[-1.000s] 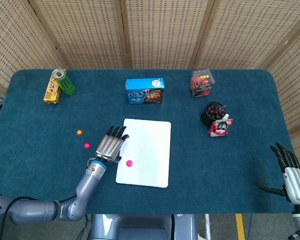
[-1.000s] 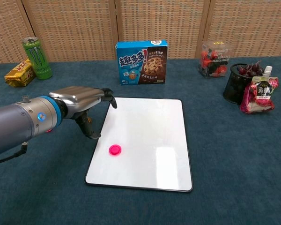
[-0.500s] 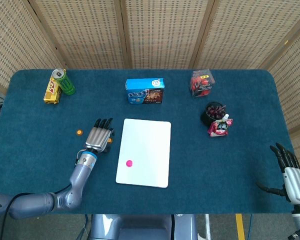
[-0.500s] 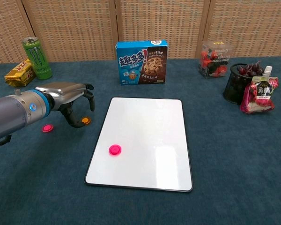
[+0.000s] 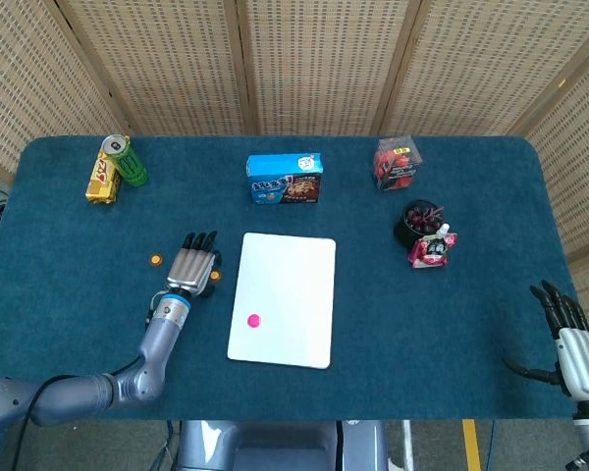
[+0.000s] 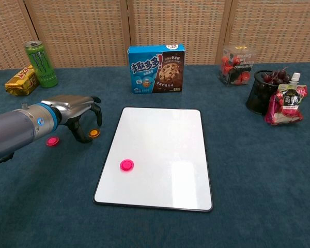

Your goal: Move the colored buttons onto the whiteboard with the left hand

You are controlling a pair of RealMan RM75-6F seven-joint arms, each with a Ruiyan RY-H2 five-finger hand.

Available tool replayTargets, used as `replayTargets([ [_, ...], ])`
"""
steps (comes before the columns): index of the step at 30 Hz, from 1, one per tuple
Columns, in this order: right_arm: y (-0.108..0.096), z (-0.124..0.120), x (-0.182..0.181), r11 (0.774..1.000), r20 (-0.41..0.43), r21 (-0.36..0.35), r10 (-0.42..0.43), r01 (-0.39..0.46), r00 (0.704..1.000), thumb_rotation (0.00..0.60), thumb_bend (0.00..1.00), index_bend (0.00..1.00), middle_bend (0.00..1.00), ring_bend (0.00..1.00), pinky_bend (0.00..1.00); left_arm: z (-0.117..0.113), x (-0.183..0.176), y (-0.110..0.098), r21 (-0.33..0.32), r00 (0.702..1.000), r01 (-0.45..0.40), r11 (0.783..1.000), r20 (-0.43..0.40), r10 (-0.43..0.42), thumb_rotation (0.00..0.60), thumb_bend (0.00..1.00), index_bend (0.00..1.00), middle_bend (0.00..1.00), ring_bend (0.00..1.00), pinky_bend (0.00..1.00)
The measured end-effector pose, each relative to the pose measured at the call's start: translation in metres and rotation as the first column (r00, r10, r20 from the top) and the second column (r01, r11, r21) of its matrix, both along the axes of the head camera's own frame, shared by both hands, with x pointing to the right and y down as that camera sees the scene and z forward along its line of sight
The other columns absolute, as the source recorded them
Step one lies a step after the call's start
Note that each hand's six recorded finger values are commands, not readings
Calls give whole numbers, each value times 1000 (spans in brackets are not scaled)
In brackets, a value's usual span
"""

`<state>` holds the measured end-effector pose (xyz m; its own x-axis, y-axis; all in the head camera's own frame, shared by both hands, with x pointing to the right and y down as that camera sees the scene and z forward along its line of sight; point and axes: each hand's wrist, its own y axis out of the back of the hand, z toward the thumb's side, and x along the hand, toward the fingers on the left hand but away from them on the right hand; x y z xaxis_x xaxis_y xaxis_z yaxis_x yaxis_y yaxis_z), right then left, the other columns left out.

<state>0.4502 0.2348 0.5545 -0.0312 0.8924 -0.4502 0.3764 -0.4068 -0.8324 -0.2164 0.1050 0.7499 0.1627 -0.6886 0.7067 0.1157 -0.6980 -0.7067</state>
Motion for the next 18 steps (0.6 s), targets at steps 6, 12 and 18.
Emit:
replayTargets([
  [6, 0, 0, 0, 1000, 2, -1, 1, -1, 1000, 600, 41, 0, 0, 0, 0, 4, 0, 1, -8, 1000, 1, 1000, 5, -1, 600, 329, 418, 0, 0, 0],
  [12, 0, 0, 0, 1000, 5, -1, 2, -2, 1000, 600, 41, 0, 0, 0, 0, 6, 0, 2, -5, 1000, 0, 1000, 15, 0, 600, 336, 547, 0, 0, 0],
  [18, 0, 0, 0, 1000, 6, -2, 3, -3, 1000, 600, 41, 0, 0, 0, 0, 4, -1, 1, 1, 1000, 4, 1000, 16, -4, 600, 338, 552, 0, 0, 0],
])
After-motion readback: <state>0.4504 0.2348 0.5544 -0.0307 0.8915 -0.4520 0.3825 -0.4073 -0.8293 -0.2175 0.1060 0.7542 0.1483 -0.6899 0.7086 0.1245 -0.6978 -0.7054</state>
